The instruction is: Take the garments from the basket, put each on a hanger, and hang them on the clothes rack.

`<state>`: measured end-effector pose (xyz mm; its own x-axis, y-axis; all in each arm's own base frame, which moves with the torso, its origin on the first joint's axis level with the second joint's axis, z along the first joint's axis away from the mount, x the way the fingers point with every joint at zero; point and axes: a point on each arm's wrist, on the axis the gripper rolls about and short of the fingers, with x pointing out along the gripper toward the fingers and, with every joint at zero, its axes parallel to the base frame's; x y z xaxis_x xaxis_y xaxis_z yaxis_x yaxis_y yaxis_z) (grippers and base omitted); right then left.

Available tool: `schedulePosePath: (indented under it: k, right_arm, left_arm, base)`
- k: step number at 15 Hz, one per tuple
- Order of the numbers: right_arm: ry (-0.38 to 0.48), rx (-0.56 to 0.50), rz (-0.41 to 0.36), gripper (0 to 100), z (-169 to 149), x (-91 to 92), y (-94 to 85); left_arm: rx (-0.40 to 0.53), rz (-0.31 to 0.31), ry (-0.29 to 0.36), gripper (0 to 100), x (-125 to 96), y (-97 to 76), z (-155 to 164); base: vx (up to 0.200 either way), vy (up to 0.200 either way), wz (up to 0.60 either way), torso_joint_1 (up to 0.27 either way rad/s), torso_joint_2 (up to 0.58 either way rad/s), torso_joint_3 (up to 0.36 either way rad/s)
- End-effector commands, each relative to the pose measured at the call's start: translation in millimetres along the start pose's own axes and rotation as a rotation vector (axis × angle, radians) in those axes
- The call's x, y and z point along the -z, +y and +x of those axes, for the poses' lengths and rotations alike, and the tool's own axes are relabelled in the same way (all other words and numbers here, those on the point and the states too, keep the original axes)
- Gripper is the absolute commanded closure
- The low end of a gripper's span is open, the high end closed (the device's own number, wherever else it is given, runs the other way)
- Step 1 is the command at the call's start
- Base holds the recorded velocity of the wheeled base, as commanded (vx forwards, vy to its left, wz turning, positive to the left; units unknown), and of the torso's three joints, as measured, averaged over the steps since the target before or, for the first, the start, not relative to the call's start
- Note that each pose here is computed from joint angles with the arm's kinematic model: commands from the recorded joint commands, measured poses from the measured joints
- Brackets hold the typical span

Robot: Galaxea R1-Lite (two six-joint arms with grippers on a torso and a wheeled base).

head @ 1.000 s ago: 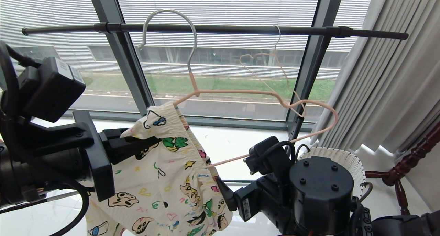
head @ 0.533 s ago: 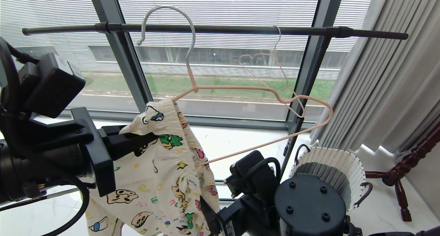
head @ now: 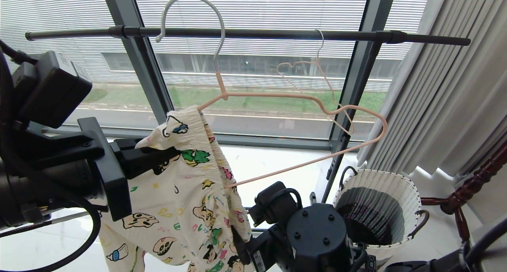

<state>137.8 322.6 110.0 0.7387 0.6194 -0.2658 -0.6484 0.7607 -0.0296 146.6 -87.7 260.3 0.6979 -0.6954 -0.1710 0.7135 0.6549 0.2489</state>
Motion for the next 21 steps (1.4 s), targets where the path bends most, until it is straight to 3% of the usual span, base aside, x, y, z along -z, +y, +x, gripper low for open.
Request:
schedulePosePath:
  k: [1, 4, 8, 12, 18, 21]
  right_arm:
    - [0.022, 0.058, -0.004, 0, 11, 5.1, -16.5]
    - [0.037, 0.152, -0.080, 0, 17, 3.7, -51.3]
    - [0.001, 0.210, -0.124, 0, 19, 1.9, -72.8]
    - [-0.056, 0.285, -0.122, 0, 17, -1.5, -101.0]
    - [-0.081, 0.326, -0.127, 0, 9, -6.7, -117.7]
    - [-0.102, 0.385, -0.107, 0, 5, -11.3, -137.6]
  left_arm:
    - [-0.003, -0.002, 0.002, 100, 0, 0.4, 0]
    - [-0.024, -0.007, 0.014, 100, 2, 2.3, 1]
    - [-0.055, -0.015, 0.031, 100, 6, 8.1, 1]
    - [-0.101, -0.017, 0.023, 100, 8, 14.6, -1]
    - [-0.138, -0.016, 0.025, 100, 14, 21.2, 5]
    - [-0.135, -0.011, 0.035, 100, 17, 20.0, 5]
  base:
    - [0.000, 0.000, 0.00, 0.000, 0.00, 0.000]
    - [0.000, 0.000, 0.00, 0.000, 0.00, 0.000]
    - [0.000, 0.000, 0.00, 0.000, 0.00, 0.000]
    - [0.000, 0.000, 0.00, 0.000, 0.00, 0.000]
    - [0.000, 0.000, 0.00, 0.000, 0.00, 0.000]
    - [0.000, 0.000, 0.00, 0.000, 0.00, 0.000]
